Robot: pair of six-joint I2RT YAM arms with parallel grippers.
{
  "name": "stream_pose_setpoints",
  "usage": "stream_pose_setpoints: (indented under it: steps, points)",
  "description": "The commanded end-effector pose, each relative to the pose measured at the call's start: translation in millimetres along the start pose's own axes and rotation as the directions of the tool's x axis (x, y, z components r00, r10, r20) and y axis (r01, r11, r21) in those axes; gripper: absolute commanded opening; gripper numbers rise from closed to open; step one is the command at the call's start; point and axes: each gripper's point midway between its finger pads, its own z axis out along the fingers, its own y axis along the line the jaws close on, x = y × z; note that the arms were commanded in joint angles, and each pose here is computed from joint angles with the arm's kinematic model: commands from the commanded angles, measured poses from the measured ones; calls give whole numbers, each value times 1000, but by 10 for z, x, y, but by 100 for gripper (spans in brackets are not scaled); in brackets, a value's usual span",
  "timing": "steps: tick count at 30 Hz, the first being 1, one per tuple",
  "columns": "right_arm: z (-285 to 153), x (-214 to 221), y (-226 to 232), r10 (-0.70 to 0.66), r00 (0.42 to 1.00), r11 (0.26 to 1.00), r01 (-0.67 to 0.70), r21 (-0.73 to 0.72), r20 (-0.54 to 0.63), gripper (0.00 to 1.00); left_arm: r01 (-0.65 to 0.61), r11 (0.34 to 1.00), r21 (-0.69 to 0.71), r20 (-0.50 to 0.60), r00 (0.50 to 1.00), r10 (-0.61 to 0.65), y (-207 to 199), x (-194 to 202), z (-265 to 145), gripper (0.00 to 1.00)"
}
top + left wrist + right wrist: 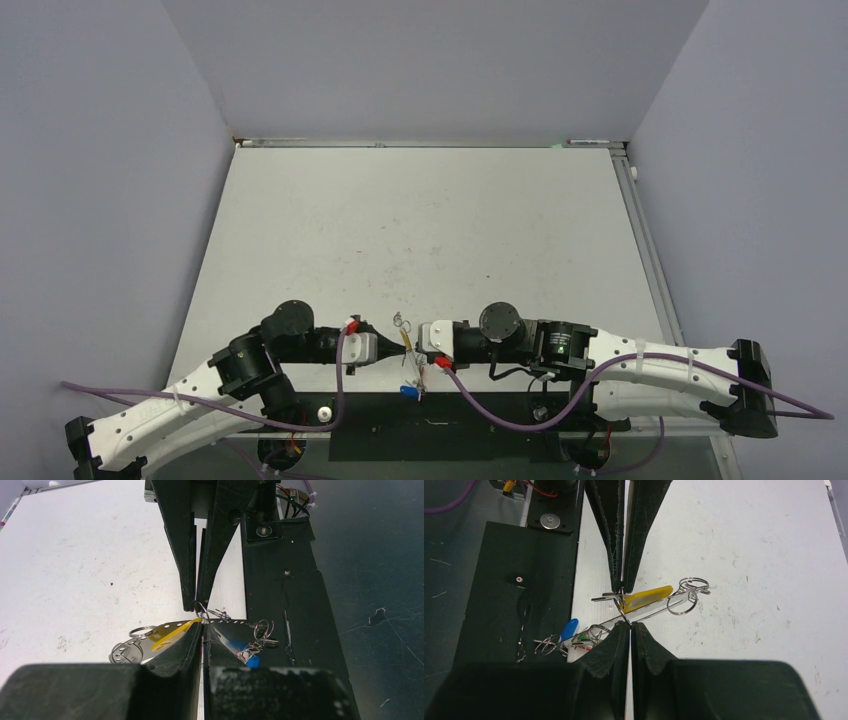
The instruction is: Put the keys on the keyring
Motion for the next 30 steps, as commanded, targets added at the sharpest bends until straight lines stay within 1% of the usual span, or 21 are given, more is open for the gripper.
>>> stream_pose_setpoints:
  steps: [1, 9, 21, 22, 23, 25, 26, 27, 30]
  points:
    - [-44, -470, -209, -3, 991, 999, -4, 52, 135, 5, -15, 1000, 0, 37, 999, 15, 20, -91, 30, 0]
    - [-66, -491, -276, 41, 988, 998, -49, 46, 151, 5, -21, 1000, -11, 24, 999, 22, 34, -62, 33, 0]
    - [-61, -487, -262, 36, 987, 999, -41, 33, 153, 5, -28, 998, -53, 29, 999, 30, 99, -86, 4, 1]
    - [-63, -488, -263, 35, 987, 999, -41, 33, 154, 5, -28, 998, -58, 28, 999, 30, 107, -85, 2, 7]
    - [-62, -485, -265, 36, 988, 999, -41, 35, 153, 5, -30, 998, -64, 33, 999, 32, 113, -97, -6, 19]
    - [-57, -481, -264, 36, 988, 999, -41, 33, 151, 5, -31, 997, -74, 39, 999, 34, 126, -108, -17, 35]
    - [-56, -480, -264, 35, 988, 999, -40, 33, 151, 5, -33, 996, -79, 43, 998, 37, 133, -119, -26, 39]
    - [-53, -477, -262, 35, 988, 999, -41, 33, 150, 5, -35, 996, -84, 48, 998, 40, 137, -128, -34, 42]
    - [-57, -484, -258, 35, 988, 999, -40, 31, 151, 5, -44, 993, -107, 64, 997, 51, 163, -165, -66, 47]
